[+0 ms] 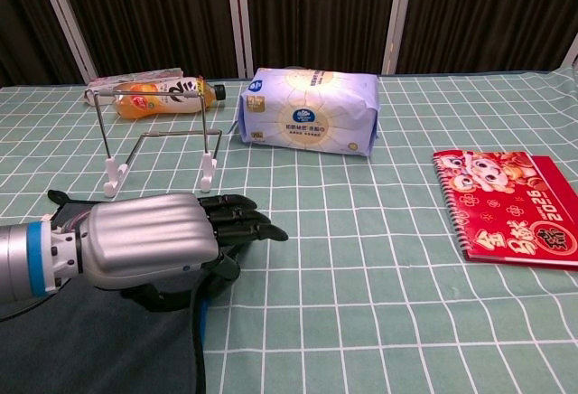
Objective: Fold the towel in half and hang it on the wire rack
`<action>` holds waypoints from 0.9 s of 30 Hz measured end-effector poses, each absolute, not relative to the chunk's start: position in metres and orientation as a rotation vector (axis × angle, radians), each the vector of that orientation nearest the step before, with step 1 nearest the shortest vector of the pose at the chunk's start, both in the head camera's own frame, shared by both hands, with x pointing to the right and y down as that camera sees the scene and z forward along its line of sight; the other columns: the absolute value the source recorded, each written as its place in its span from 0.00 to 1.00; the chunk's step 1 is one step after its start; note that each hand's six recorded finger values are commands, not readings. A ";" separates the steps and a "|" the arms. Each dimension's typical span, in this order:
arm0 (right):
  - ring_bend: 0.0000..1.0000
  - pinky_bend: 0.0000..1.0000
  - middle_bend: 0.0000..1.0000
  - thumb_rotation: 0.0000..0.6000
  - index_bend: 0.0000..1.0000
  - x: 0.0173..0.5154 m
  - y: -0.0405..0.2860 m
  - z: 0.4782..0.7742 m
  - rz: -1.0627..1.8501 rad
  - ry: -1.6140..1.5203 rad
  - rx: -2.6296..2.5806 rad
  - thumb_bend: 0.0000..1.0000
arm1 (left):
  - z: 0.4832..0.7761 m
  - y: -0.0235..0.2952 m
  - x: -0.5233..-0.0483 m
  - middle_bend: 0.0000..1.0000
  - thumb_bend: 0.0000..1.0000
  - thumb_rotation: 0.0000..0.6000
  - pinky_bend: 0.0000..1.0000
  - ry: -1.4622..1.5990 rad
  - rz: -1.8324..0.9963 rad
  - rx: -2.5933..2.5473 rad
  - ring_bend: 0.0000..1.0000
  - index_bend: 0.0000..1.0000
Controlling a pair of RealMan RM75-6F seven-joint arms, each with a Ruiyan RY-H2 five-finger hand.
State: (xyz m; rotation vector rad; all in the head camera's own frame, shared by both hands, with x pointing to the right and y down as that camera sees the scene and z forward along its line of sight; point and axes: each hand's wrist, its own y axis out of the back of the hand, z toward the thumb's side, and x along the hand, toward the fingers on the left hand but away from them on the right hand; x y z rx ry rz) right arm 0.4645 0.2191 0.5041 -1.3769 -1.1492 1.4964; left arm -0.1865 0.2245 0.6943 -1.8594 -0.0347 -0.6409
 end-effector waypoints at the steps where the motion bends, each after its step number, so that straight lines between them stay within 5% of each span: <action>1: 0.00 0.00 0.00 1.00 0.00 0.464 0.219 0.504 1.496 -1.149 -1.378 0.00 | 0.693 0.225 -0.189 0.00 0.58 1.00 0.00 -0.031 -0.643 -1.857 0.00 0.68; 27: 0.00 0.00 0.00 1.00 0.00 0.457 0.223 0.500 1.465 -1.137 -1.399 0.00 | 0.689 0.230 -0.300 0.00 0.59 1.00 0.00 0.033 -0.832 -1.803 0.00 0.70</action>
